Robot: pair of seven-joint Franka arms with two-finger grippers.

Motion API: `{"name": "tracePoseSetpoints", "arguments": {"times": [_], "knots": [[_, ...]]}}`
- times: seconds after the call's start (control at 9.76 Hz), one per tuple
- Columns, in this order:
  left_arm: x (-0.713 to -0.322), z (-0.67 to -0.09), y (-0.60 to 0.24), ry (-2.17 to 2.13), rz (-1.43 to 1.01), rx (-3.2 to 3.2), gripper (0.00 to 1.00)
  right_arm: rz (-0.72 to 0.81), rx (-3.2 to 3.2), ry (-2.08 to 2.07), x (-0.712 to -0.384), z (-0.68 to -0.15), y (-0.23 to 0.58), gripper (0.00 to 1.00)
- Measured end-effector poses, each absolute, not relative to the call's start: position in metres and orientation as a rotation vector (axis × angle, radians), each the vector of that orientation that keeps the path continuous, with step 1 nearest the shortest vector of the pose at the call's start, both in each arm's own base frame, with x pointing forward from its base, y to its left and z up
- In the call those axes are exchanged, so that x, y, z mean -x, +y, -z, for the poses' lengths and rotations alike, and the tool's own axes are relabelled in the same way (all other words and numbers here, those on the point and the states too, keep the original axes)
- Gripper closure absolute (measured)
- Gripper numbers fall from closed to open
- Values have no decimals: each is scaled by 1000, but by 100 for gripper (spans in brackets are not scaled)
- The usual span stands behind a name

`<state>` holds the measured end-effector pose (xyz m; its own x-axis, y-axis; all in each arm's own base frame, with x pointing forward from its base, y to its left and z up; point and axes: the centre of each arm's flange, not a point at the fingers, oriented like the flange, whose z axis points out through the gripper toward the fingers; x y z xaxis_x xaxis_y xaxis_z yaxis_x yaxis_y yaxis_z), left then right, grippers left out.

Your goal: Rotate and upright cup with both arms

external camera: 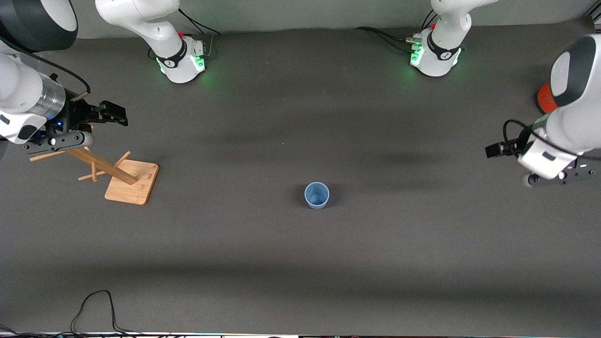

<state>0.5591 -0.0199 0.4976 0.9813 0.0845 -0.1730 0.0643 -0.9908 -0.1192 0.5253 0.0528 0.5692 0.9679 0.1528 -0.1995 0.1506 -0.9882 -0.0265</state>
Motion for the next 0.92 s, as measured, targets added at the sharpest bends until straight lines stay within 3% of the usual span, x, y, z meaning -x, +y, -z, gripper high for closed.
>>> {"name": "tracePoseSetpoints", "arguments": {"times": [0.31, 0.92], "knots": [[-539, -523, -10, 12, -123, 3074, 0, -270, 3110, -229, -532, -574, 50, 0], [-545, -597, -11, 122, 63, 3070, 0, -287, 3113, -223, -537, -587, 50, 0]]}}
